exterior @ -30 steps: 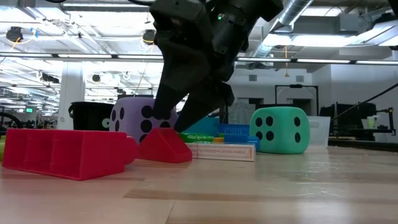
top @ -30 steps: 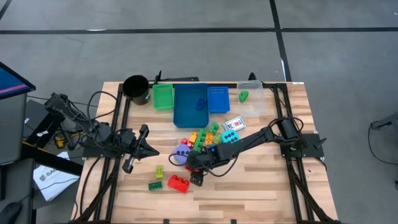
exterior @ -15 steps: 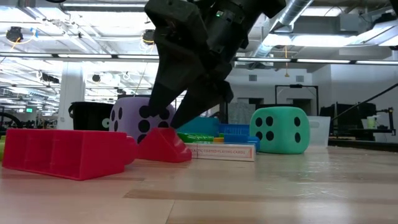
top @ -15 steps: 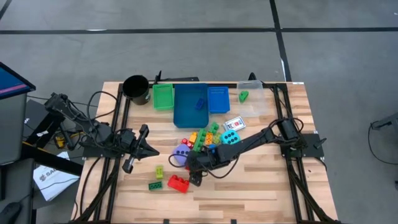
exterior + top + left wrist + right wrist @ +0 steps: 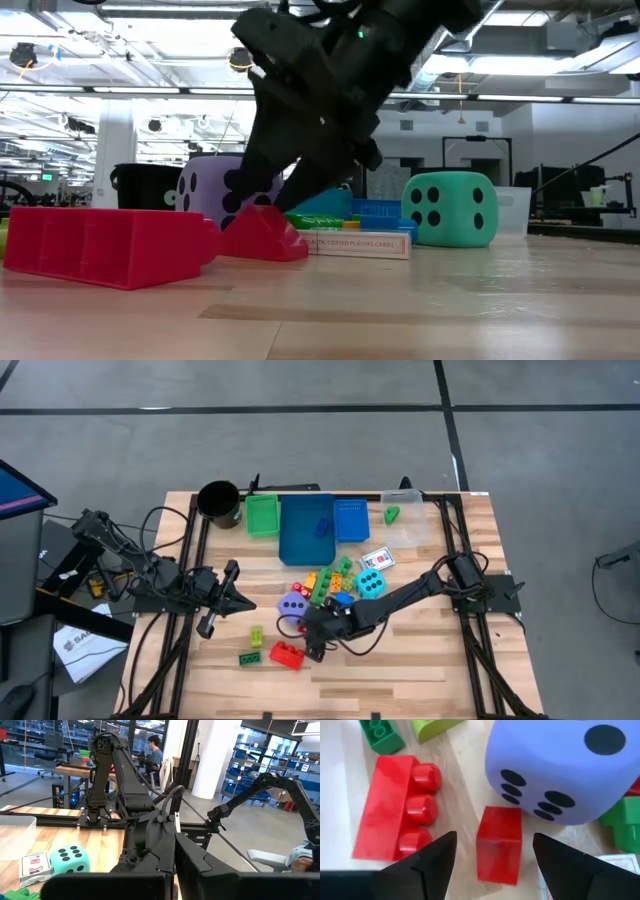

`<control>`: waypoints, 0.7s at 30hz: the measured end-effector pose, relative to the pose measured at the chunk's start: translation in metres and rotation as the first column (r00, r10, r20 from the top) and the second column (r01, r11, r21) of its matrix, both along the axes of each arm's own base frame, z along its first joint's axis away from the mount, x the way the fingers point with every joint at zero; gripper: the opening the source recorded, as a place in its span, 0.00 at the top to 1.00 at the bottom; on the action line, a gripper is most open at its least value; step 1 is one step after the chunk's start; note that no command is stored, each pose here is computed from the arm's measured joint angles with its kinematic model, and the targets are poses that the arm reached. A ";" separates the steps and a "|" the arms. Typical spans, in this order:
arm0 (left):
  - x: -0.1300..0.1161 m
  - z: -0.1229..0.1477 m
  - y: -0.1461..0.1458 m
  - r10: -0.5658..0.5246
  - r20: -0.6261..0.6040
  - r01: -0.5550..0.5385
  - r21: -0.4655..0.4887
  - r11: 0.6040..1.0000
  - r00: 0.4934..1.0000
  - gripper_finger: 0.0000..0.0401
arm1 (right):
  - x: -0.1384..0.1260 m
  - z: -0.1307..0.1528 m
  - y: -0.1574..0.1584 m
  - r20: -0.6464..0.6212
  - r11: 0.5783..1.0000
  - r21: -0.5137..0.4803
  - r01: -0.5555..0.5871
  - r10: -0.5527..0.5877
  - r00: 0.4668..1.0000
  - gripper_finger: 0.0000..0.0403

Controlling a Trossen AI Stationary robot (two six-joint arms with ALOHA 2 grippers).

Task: Pick & Place Toys
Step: Put the small red game piece into the dark blue bin

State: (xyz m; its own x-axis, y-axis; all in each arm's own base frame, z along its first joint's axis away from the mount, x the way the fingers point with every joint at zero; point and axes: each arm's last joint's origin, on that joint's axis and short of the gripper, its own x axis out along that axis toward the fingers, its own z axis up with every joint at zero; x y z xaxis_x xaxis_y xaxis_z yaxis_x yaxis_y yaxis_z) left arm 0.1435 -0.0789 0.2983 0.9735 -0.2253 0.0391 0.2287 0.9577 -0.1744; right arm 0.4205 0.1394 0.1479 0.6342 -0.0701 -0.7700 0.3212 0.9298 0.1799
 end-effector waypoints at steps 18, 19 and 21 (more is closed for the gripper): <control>0.000 0.000 0.000 0.000 0.003 0.000 0.006 1.000 1.000 1.00 | -0.011 -0.020 -0.001 0.010 0.999 -0.022 0.027 -0.026 1.000 0.35; 0.000 0.000 0.000 0.000 0.003 0.000 0.006 1.000 1.000 1.00 | -0.011 -0.020 -0.001 0.010 0.999 -0.023 0.027 -0.027 1.000 0.36; 0.000 0.000 0.000 0.000 0.003 0.000 0.006 1.000 1.000 1.00 | -0.011 -0.020 -0.001 0.009 0.999 -0.023 0.027 -0.027 1.000 0.37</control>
State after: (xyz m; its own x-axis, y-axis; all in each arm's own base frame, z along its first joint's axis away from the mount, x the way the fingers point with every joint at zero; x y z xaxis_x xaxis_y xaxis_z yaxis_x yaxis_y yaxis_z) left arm 0.1435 -0.0788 0.2984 0.9735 -0.2252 0.0402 0.2288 0.9589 -0.1676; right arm 0.4094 0.1383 0.1277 0.6388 -0.1049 -0.7622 0.3445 0.9248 0.1614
